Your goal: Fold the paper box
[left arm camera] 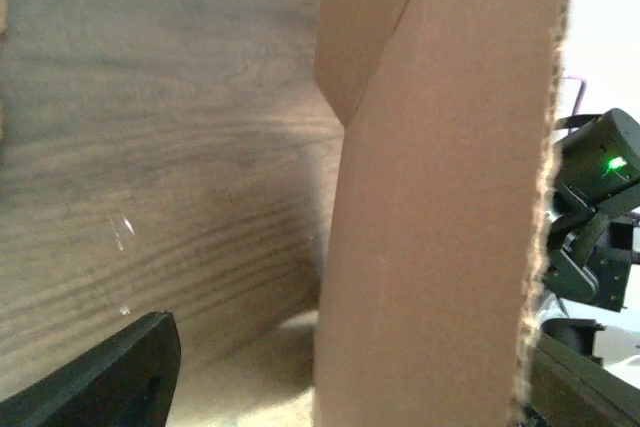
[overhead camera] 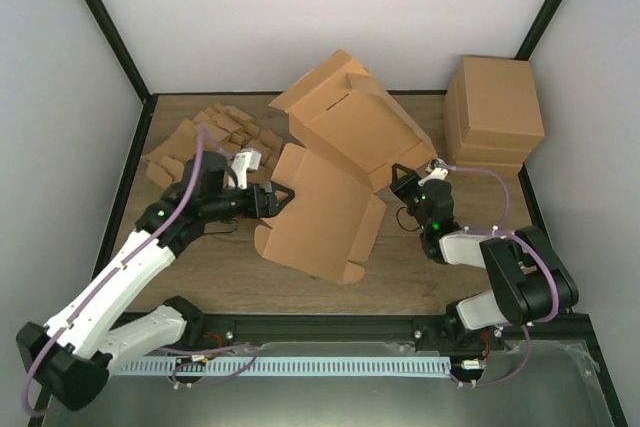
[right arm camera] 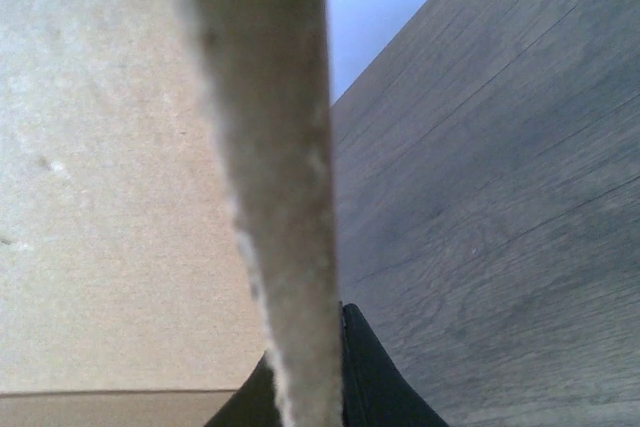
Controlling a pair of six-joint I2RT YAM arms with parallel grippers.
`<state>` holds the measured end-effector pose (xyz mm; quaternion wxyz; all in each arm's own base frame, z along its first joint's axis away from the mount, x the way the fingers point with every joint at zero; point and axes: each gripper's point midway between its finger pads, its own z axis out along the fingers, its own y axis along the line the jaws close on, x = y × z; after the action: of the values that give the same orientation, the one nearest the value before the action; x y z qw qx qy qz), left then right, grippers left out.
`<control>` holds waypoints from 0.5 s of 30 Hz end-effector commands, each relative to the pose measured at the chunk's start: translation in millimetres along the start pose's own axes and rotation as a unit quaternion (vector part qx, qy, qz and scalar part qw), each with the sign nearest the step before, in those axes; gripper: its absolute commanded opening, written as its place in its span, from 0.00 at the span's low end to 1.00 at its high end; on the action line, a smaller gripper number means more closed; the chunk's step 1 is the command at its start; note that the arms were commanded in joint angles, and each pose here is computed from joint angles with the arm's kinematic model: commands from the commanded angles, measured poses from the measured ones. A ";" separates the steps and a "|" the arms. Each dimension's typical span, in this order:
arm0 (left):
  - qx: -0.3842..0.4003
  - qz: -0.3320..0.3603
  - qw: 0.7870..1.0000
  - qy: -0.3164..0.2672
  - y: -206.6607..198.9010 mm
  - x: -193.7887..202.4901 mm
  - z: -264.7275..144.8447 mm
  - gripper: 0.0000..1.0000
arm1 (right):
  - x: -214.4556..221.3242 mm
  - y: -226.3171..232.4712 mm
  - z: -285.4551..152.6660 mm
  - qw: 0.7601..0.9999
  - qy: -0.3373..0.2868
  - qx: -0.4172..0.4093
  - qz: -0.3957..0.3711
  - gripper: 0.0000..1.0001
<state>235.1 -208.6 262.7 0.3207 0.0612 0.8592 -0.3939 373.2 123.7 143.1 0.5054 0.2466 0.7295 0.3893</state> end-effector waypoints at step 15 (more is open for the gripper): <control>-0.114 0.185 0.974 0.060 -33.1 -52.7 -3.6 0.04 | 24.1 5.9 7.0 0.995 0.034 -0.036 0.090 0.87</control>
<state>263.7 -230.7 326.9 0.3500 0.1641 0.8736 -0.2956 376.7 133.1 134.2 0.4790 0.2739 0.7123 0.4338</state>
